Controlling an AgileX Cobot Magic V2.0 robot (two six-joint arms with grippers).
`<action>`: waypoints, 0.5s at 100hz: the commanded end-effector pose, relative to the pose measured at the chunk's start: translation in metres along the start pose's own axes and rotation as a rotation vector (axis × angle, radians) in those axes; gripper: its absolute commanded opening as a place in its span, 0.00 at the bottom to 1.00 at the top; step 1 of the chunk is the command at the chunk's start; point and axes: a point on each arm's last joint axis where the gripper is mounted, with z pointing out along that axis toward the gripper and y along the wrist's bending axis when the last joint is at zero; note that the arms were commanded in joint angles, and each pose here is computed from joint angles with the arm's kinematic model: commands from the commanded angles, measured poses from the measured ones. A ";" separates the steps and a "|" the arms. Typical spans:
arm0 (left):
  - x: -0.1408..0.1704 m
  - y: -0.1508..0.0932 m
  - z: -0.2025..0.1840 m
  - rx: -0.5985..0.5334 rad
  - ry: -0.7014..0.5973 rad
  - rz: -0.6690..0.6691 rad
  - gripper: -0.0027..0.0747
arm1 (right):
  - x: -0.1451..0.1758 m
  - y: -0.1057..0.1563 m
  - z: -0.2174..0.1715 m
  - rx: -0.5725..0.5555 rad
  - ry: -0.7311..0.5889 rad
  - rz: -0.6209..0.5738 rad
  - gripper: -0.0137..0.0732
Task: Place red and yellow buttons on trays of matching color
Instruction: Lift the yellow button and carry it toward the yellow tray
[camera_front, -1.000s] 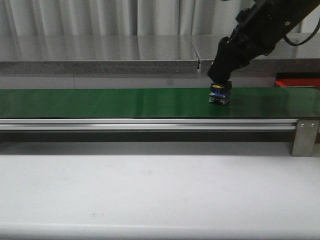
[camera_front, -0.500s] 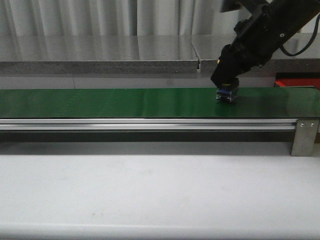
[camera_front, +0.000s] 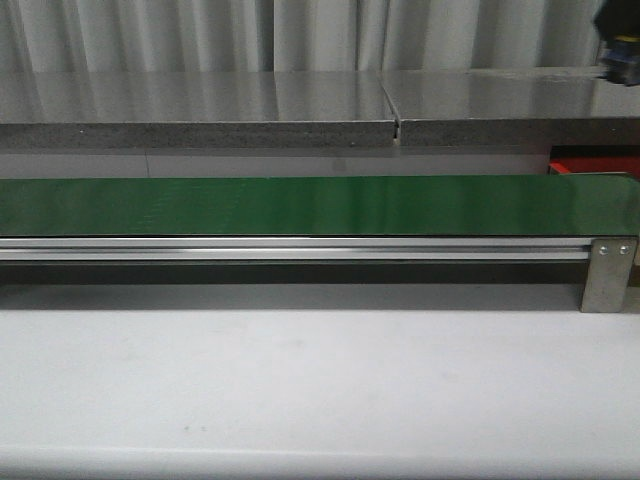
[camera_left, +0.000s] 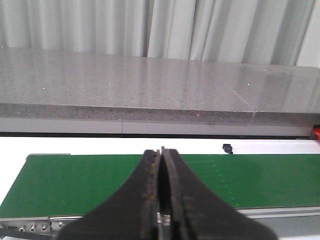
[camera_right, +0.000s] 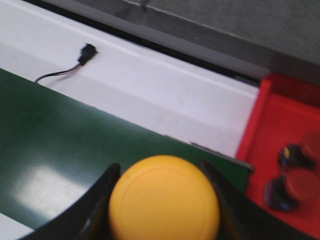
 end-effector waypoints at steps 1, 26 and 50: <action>-0.014 0.000 -0.001 -0.010 -0.085 -0.017 0.01 | 0.003 -0.012 -0.041 0.113 -0.093 0.086 0.15; -0.014 0.000 -0.001 -0.010 -0.085 -0.017 0.01 | 0.071 -0.050 -0.079 0.389 -0.088 0.271 0.15; -0.014 0.000 -0.001 -0.010 -0.085 -0.017 0.01 | 0.110 -0.071 -0.075 0.553 -0.112 0.437 0.15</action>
